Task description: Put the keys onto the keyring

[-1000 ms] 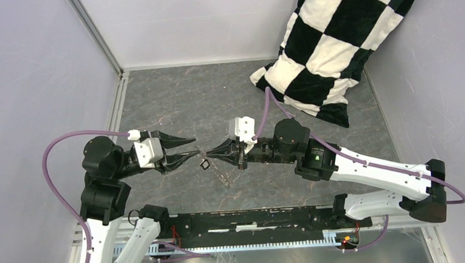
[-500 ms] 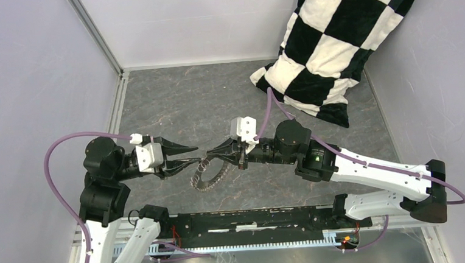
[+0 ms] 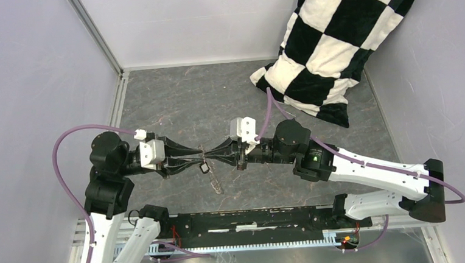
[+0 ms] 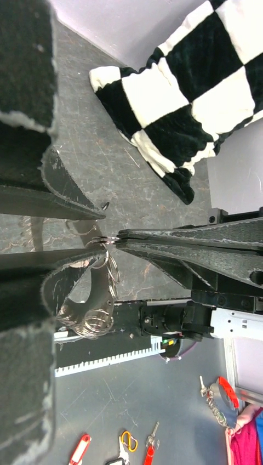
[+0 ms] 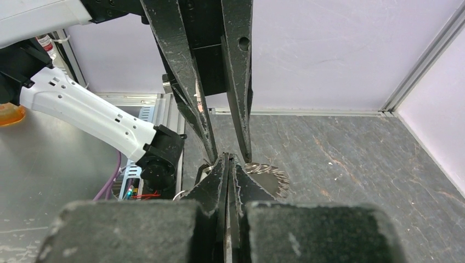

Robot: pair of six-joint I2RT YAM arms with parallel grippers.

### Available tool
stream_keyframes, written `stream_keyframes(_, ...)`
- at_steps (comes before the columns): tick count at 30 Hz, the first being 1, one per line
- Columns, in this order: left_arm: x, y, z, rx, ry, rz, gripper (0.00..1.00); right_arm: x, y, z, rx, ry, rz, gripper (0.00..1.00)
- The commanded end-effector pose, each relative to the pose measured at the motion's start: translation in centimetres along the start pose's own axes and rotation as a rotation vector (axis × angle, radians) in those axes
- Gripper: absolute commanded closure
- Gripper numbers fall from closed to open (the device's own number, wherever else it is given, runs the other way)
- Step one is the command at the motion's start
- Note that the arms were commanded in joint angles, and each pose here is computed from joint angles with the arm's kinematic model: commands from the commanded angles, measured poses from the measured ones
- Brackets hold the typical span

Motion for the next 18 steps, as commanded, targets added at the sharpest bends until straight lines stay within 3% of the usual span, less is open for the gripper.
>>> stream_keyframes(1, -0.2, -0.2, 0.7, -0.036, 0.003, -0.044, 0.7, 0.0, -0.3, 1.9, -0.089, 0.01, 0.014, 1.0)
stream_keyframes(9, -0.8, -0.1, 0.3, -0.028, 0.003, -0.077, 0.96, 0.0, -0.1, 2.1, -0.1, 0.007, 0.012, 1.0)
stream_keyframes(12, -0.9, 0.0, 0.1, -0.016, -0.01, -0.07, 0.98, 0.1, 0.0, 2.0, -0.089, 0.005, 0.013, 1.0)
stream_keyframes(13, -0.8, 0.0, 0.1, -0.012, -0.014, -0.065, 0.98, 0.0, 0.2, 2.1, -0.079, 0.005, 0.004, 0.97)
stream_keyframes(18, -0.8, 0.2, 0.2, 0.007, -0.078, -0.053, 0.98, -0.5, 1.3, 2.7, 0.08, 0.04, 0.001, 0.63)
Point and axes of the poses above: each gripper's point midway between its finger pads, its own y axis back along the fingers, its own x axis along the line the jaws close on, z = x × y, the point moved 7 cm from there along y, back along the fingers, and after that the axes turned 3 degrees about -y, right-handed, at the moved point
